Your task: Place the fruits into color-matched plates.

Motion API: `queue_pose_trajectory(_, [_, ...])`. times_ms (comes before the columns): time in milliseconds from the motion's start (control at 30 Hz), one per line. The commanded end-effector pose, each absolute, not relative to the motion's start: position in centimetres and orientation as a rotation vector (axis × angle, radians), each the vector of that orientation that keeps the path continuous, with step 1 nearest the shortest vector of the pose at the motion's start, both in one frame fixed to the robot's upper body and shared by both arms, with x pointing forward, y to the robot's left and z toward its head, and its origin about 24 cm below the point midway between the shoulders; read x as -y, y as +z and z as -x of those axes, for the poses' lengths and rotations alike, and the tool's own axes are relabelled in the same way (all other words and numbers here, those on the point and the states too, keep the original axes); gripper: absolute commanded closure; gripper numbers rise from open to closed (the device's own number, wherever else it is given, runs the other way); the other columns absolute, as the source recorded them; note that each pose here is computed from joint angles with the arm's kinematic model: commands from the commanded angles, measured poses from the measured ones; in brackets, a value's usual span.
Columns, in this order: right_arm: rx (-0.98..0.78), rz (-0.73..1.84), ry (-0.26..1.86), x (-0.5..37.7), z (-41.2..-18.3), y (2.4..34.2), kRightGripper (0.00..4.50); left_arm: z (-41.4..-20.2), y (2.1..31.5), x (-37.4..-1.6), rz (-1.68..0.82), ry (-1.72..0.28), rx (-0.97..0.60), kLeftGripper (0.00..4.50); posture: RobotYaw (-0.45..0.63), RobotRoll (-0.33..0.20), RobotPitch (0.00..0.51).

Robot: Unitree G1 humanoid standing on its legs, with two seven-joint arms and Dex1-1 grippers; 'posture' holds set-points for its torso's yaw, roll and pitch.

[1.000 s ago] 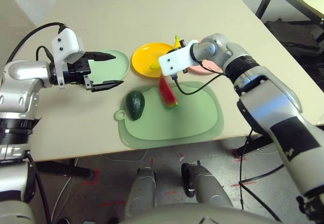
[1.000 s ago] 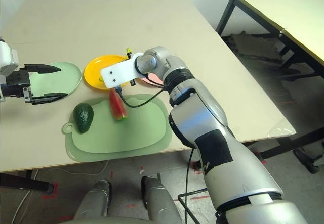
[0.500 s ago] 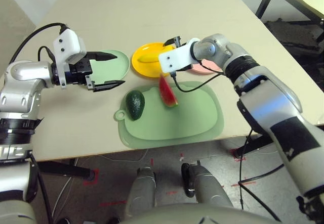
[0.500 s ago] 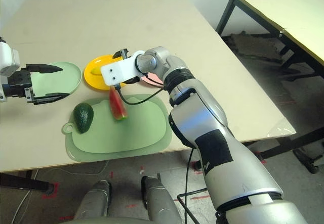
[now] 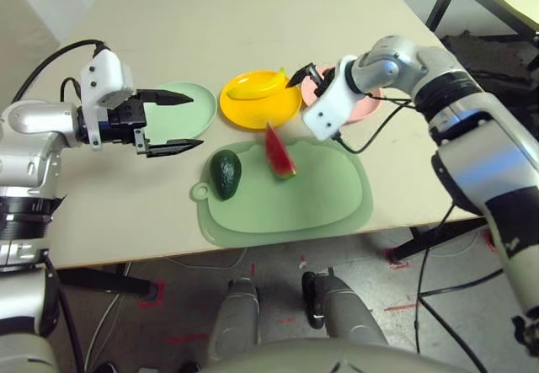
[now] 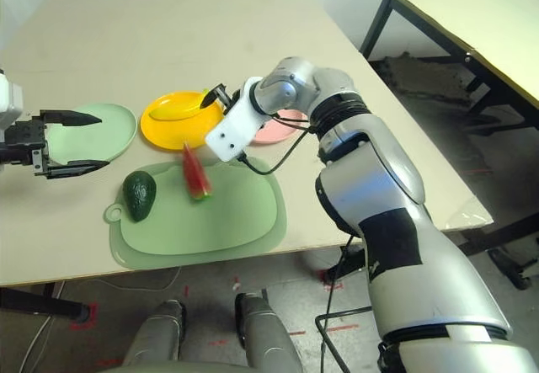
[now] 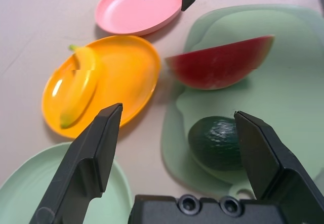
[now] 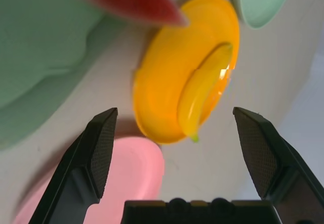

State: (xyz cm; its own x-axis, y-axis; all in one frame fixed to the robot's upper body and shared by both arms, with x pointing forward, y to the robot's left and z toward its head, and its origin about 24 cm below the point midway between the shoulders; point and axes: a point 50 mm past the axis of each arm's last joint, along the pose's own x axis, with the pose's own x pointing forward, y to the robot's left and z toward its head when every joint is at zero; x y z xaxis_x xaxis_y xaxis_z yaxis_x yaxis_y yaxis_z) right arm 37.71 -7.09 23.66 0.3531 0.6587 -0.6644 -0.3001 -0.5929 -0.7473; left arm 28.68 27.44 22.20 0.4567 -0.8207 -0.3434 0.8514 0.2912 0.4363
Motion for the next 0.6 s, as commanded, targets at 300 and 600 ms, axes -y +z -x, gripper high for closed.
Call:
queue_pose_trajectory(300, [-0.071,1.143,1.341,9.4,-38.5,26.8,0.04,-28.1,22.2,-27.4,-0.667,-1.212,-0.066,0.00,0.02,0.000,0.128])
queue_pose_trajectory(600, [-0.397,0.734,1.297,8.7,-35.6,26.5,0.04,-28.0,22.5,-27.5,-0.680,-1.238,-0.081,0.00,0.02,0.000,0.136])
